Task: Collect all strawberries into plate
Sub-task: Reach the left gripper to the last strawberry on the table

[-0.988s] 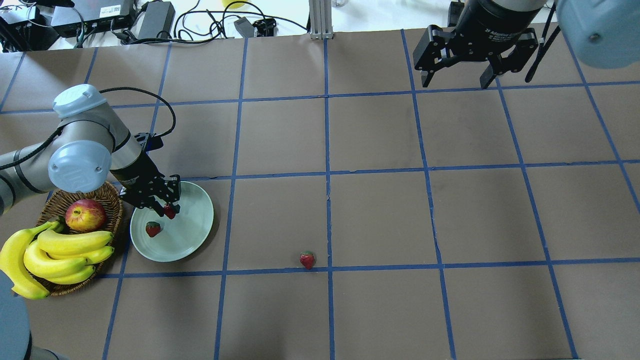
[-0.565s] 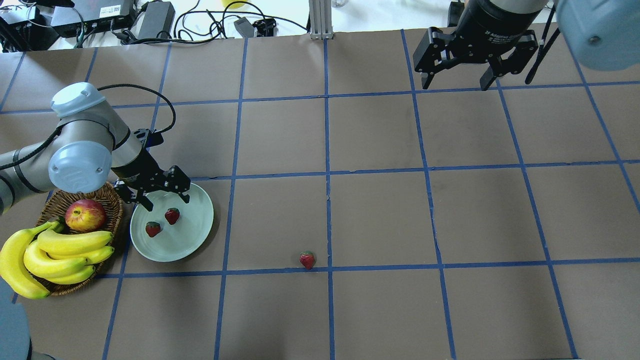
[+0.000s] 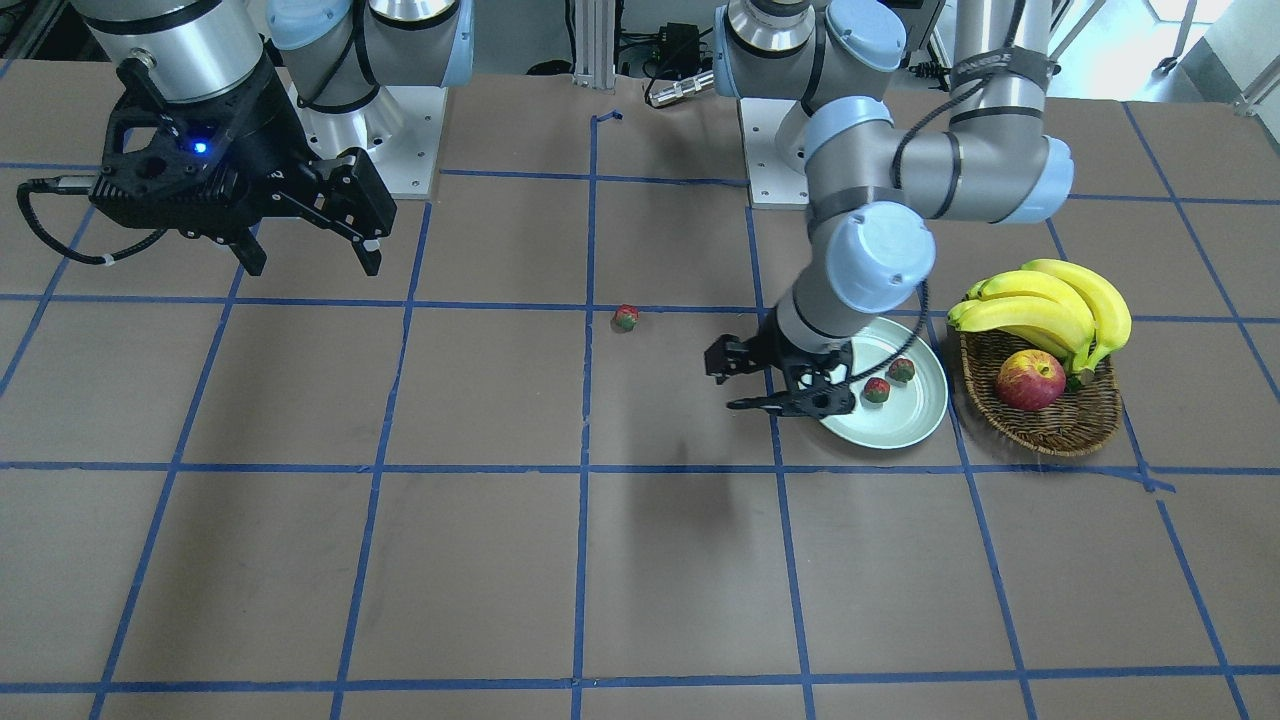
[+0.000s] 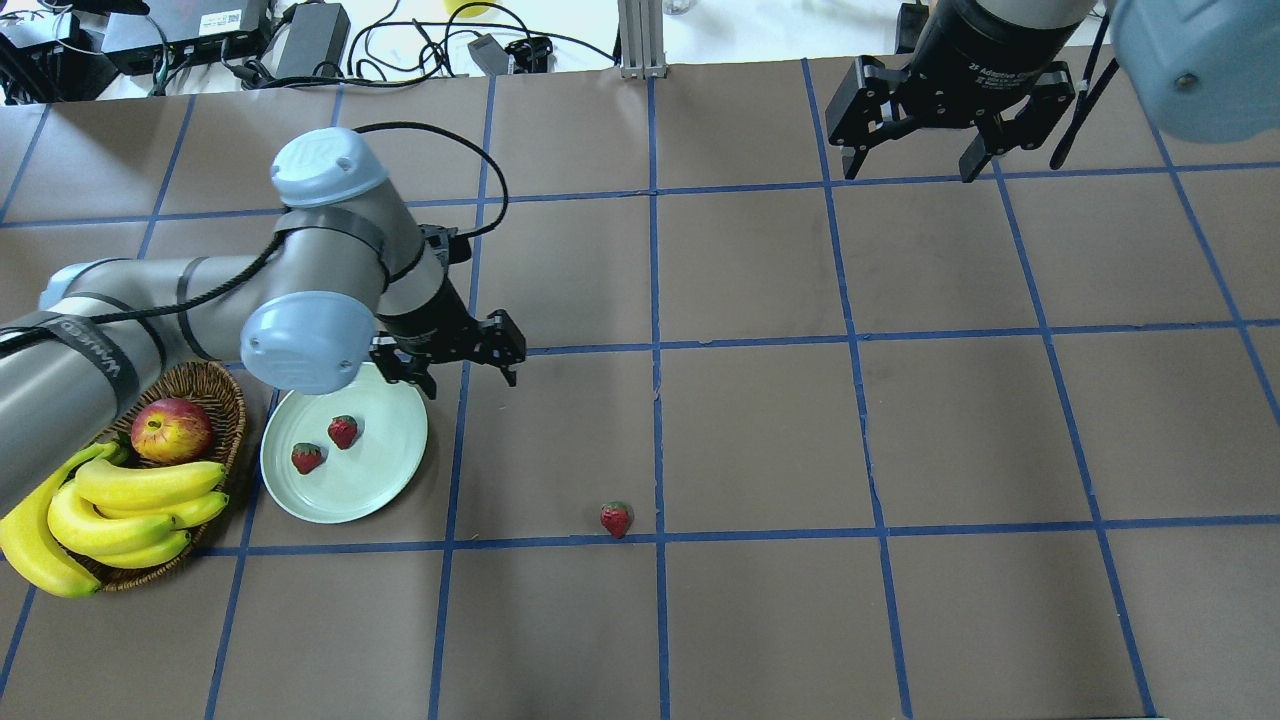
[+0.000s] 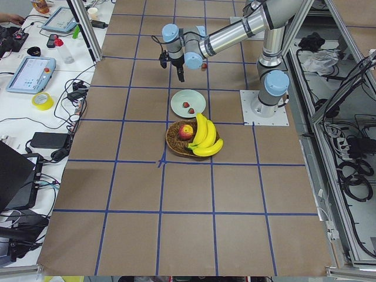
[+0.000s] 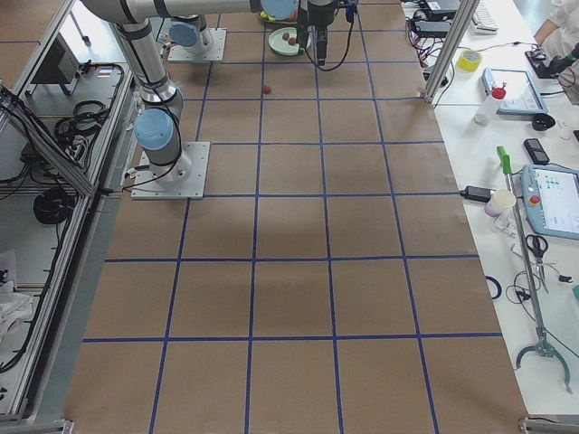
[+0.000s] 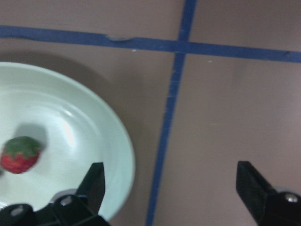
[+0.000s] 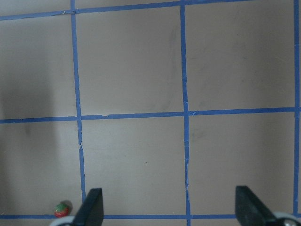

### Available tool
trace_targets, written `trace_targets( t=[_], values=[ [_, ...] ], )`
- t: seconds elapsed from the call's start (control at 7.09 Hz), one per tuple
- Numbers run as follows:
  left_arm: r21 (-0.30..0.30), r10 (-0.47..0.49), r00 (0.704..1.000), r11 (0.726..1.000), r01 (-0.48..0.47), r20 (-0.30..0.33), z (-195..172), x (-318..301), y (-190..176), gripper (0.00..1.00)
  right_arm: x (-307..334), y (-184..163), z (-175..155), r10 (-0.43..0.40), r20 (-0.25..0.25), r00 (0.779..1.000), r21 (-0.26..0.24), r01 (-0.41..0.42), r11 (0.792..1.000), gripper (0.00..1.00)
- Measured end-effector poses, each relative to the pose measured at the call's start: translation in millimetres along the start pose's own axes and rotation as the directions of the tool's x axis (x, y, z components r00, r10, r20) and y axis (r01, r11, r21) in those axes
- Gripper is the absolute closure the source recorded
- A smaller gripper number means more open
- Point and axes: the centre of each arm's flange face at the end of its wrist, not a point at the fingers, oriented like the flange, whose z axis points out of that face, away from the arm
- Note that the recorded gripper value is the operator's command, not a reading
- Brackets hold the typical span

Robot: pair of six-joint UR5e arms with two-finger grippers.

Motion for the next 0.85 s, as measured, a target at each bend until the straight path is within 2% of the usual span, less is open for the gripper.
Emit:
trace_targets(
  t=[0.28, 0.56, 0.85],
  values=[
    [-0.002, 0.071, 0.997, 0.997, -0.071, 0.005, 11, 78, 42, 0.0, 0, 0, 0, 0.0, 0.0, 1.0, 0.0, 0.0, 1.0, 0.0],
    [-0.026, 0.086, 0.996, 0.996, -0.085, 0.015, 29, 99, 60, 0.0, 0, 0, 0, 0.0, 0.0, 1.0, -0.001, 0.0, 1.0, 0.0],
    [-0.04, 0.092, 0.996, 0.995, -0.091, 0.021, 67, 96, 78, 0.0, 0, 0, 0, 0.0, 0.0, 1.0, -0.002, 0.0, 1.0, 0.0]
  ],
)
